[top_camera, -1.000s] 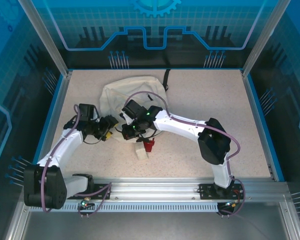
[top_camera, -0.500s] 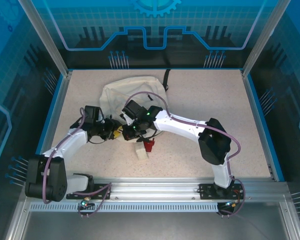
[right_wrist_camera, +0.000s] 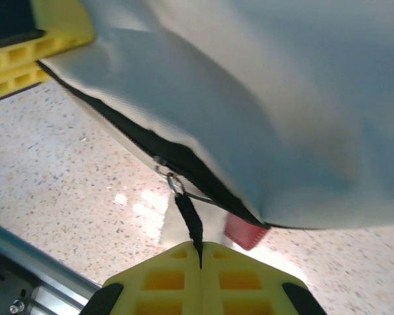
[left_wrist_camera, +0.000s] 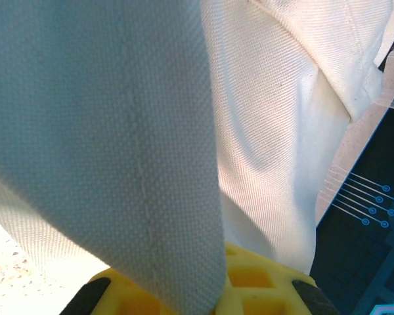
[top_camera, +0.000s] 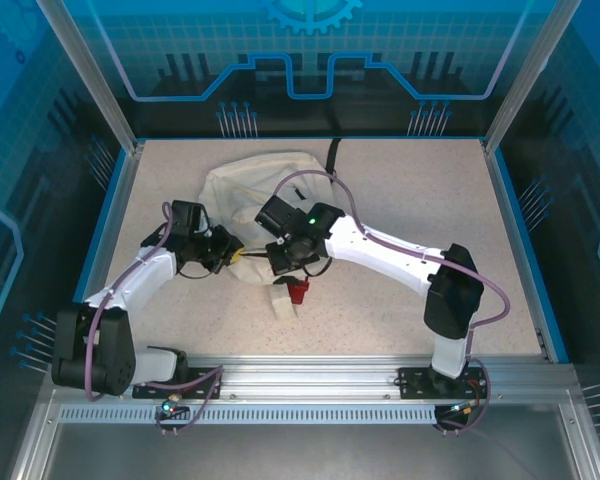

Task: Pack the student bag

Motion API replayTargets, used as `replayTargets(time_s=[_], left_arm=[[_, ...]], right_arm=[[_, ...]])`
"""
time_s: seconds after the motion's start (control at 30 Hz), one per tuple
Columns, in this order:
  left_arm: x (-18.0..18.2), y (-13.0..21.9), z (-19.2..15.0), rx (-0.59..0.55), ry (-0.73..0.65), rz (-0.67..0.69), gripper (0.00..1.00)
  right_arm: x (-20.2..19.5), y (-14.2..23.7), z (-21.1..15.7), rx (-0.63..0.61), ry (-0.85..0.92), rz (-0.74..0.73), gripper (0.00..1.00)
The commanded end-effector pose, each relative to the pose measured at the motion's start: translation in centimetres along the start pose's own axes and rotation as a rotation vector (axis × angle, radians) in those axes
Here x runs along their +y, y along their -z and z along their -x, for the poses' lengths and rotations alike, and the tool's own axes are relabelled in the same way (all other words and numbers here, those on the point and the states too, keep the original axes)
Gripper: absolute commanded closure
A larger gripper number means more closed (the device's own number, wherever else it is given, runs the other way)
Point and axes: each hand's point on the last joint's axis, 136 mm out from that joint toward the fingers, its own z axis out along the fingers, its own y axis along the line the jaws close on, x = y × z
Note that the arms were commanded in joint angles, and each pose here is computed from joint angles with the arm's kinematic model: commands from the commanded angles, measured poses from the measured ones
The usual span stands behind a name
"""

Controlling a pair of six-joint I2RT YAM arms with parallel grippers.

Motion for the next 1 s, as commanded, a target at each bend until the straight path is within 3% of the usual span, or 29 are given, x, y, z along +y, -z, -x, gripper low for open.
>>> replayTargets(time_s=[0.0, 0.27, 0.43, 0.57, 0.8, 0.9, 0.97], left_arm=[[0.6, 0.6, 2.8, -0.114, -0.039, 0.067, 1.00], [0.7, 1.2, 4.1, -0.147, -0.049, 0.089, 1.00], [0.7, 1.8, 5.5, -0.186, -0.056, 0.101, 1.00], [0.2, 3.0, 7.9, -0.248, -0.094, 0.128, 1.00], [0.2, 4.7, 11.9, -0.315, -0.112, 0.143, 1.00], [1.0, 5.1, 11.9, -0.318, -0.088, 0.149, 0.82], [1.1, 5.4, 10.9, -0.304, -0.073, 0.135, 0.61]], right_arm=[[-3.7, 2.6, -1.2, 0.005, -0.039, -0.144, 1.00], [-7.8, 3.4, -1.2, -0.019, -0.116, -0.232, 1.00], [-8.0, 2.9, -1.0, -0.011, -0.125, -0.211, 1.00], [-5.0, 2.0, 0.0, -0.001, -0.072, -0.073, 1.00], [4.5, -0.1, 1.6, 0.046, 0.089, 0.281, 1.00], [7.6, -0.3, 2.4, 0.038, 0.144, 0.355, 1.00], [9.1, -0.6, 2.9, 0.046, 0.156, 0.397, 1.00]])
